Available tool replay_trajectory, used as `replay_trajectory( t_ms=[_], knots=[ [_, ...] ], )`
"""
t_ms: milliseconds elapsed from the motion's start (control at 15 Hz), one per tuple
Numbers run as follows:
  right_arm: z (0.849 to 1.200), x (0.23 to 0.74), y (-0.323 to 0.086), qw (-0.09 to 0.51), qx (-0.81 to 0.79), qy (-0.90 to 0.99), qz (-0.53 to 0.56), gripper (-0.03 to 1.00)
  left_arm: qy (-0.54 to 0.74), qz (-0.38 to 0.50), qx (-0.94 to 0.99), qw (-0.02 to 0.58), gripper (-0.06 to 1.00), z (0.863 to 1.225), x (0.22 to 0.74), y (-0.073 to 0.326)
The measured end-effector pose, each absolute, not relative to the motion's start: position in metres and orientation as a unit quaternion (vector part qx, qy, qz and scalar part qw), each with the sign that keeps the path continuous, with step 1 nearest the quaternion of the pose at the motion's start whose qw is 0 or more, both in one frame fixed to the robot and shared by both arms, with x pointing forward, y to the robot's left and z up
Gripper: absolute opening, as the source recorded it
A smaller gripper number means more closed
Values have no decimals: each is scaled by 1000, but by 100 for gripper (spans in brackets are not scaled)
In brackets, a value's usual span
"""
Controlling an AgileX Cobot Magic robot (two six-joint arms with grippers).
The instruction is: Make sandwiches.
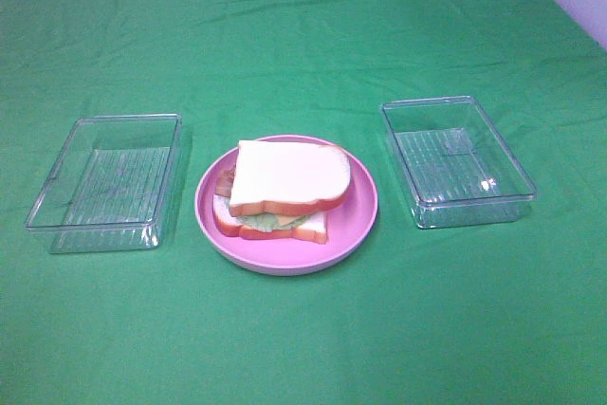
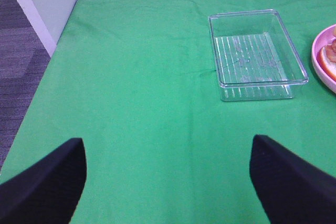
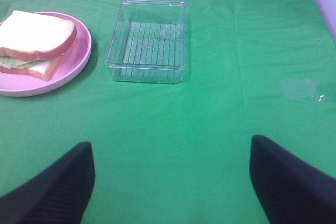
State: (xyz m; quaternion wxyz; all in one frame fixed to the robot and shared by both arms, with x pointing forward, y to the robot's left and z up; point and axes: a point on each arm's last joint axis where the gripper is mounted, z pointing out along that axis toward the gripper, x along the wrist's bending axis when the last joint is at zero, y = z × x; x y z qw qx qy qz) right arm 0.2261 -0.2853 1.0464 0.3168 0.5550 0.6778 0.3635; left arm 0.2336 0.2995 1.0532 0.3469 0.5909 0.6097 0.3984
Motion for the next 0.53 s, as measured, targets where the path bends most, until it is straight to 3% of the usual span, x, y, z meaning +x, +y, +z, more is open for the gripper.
replay_trajectory(
  t_ms=[533],
  knots=[
    [1046, 226, -285, 316, 555, 678, 364, 77, 591, 387, 610, 359, 80, 1053, 234, 300]
  ],
)
